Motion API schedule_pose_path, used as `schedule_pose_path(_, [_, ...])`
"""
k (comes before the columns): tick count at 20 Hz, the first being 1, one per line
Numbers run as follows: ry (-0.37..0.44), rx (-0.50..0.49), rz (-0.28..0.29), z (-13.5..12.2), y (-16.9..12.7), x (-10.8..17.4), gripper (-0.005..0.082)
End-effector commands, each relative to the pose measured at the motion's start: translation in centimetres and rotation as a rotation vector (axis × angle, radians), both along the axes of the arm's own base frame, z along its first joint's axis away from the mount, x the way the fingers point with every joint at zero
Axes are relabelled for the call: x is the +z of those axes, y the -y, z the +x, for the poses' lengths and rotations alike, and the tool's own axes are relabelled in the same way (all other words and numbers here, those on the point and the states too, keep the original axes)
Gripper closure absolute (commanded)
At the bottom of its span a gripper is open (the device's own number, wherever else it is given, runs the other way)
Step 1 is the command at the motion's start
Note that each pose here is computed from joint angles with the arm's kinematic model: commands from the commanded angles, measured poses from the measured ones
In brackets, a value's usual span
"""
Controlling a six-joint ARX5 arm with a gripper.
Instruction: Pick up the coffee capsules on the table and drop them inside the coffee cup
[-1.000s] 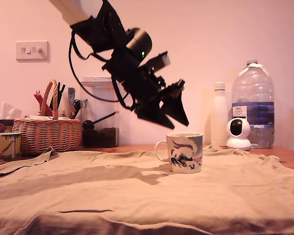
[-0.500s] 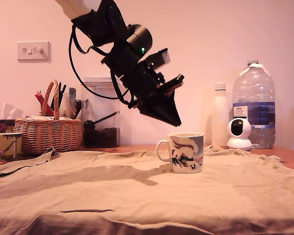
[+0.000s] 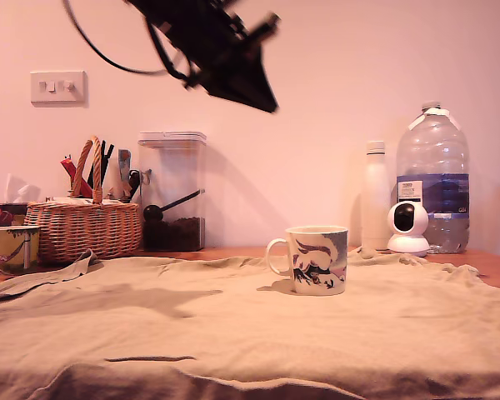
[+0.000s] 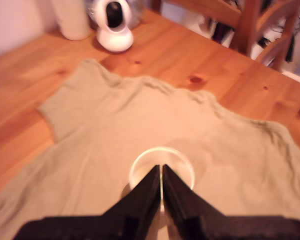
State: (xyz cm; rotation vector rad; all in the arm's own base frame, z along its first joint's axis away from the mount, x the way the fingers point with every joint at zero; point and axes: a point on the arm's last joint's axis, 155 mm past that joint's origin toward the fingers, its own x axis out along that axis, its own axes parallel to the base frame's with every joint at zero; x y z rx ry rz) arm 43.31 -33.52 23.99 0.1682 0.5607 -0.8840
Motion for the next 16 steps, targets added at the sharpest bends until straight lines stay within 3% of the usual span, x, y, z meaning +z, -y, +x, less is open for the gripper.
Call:
schedule_pose_path(1, [-0.05,0.022,0.043,-0.5,-1.4,-3.5,0.0789])
schedule_pose_path(9, [-0.045,0.136,-0.012,-3.1,-7.2,-6.4,0.0789])
schedule_pose_path(16, [-0.092,0.242,-0.01,-4.1,-11.7,-10.2,0.0789])
